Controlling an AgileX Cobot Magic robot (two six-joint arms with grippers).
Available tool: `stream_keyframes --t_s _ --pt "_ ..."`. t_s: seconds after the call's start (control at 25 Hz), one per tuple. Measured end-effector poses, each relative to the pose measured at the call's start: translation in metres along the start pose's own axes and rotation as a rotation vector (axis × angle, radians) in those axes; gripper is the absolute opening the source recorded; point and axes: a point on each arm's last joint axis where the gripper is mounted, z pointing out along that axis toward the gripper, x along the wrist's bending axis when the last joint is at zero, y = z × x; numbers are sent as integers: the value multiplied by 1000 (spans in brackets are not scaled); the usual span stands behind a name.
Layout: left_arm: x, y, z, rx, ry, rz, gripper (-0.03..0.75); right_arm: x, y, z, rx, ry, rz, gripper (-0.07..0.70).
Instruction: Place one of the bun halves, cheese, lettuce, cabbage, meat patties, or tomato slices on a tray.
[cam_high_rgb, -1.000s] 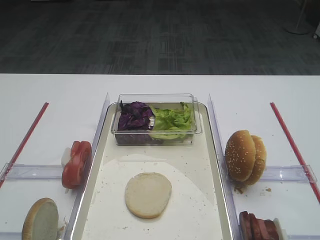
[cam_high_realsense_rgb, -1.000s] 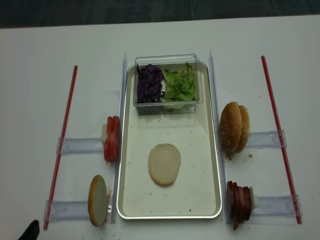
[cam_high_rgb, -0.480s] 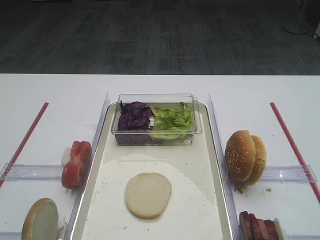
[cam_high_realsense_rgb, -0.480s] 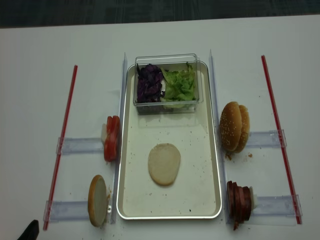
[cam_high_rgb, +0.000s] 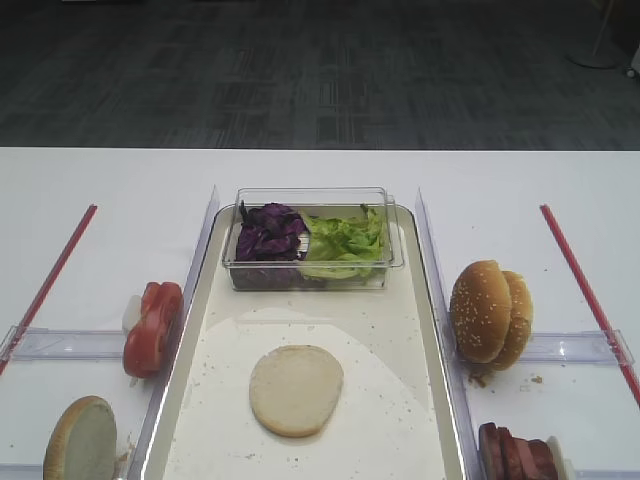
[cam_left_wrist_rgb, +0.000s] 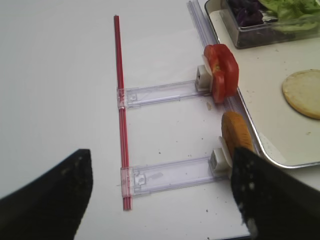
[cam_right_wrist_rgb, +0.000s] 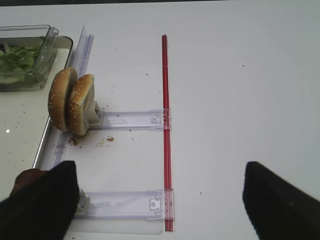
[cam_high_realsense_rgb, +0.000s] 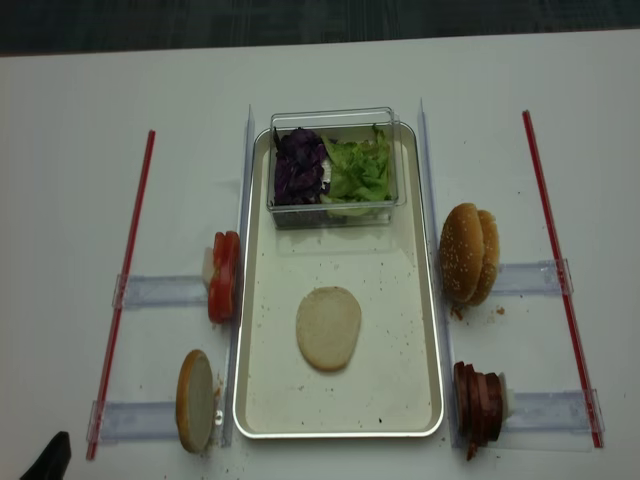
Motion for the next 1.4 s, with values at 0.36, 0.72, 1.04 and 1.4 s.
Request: stream_keyframes --t_s 0.36,0.72,1.04,1.4 --pt "0 0 0 0 3 -2 526 0 0 0 0 0 0 676" --pt "0 0 0 0 3 -2 524 0 0 0 0 0 0 676" --pt "0 0 0 0 3 -2 524 0 0 0 0 0 0 676" --pt "0 0 0 0 3 -2 524 0 0 0 0 0 0 676"
